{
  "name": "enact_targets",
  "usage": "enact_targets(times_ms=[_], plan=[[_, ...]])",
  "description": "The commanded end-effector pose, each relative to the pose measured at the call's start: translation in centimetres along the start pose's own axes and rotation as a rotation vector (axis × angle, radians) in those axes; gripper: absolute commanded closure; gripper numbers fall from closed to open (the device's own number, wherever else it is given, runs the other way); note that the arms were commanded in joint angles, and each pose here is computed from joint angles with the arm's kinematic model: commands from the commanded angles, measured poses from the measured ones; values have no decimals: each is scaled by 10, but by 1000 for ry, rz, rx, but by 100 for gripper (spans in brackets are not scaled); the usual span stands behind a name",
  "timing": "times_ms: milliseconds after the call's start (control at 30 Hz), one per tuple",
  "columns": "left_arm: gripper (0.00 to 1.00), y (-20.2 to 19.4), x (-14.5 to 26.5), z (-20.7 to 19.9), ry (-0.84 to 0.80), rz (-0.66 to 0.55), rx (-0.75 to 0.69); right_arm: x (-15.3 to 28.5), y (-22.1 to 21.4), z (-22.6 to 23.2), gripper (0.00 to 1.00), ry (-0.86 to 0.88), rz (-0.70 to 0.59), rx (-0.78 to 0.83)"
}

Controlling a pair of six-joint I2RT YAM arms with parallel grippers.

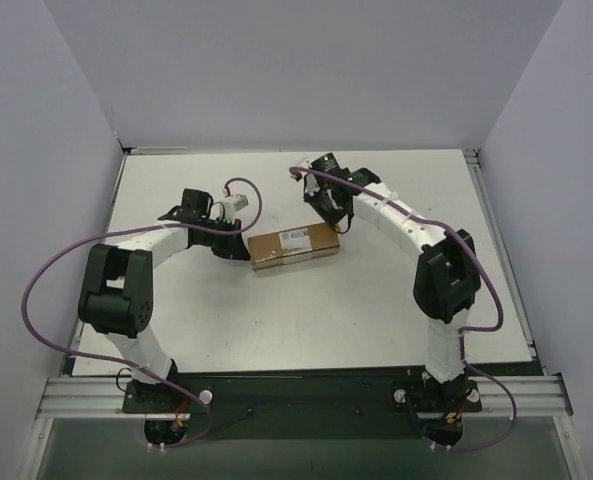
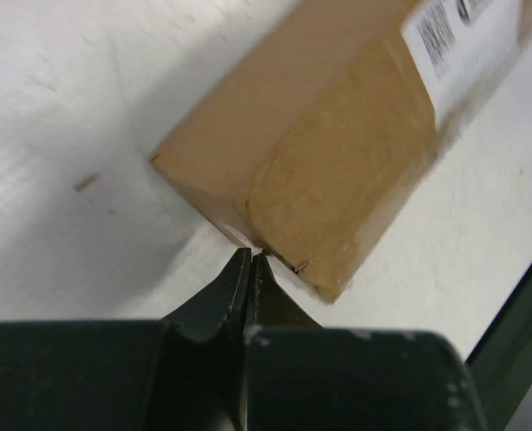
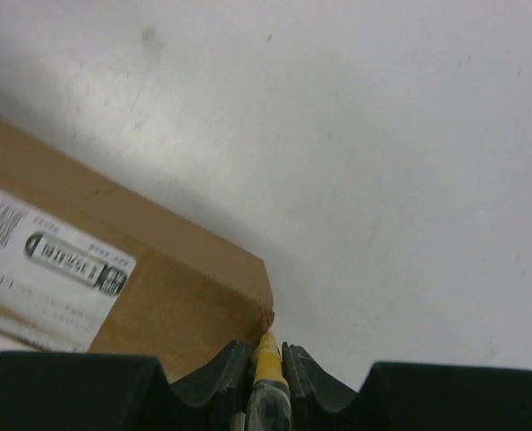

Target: Unpack the express box

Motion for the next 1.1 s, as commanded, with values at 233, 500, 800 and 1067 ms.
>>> enact_targets(times_ms=[233,500,800,1067], plan=[[91,-19,71,-66,-252,118,-398,-53,116,3,100,42,-234,-135],[96,40,68,-31,-147,-31,-347,-2,50,-43,100,-74,-163,-266],[99,53,11,6,-42,-13,-246,15,-7,-11,100,40,-88,-219],[100,31,6,-11,-101,34,-273,0,14,23,100,92,-95,-149]])
Point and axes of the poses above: each gripper's point midway between its finger pads, its own x axis back along the fingers, its own z axis along the line the jaws close on, y = z × x, the point moved 6 cm from there along x, back along the fingers, and after that the axes turned 10 degrees about -x, right-handed, at the moved point
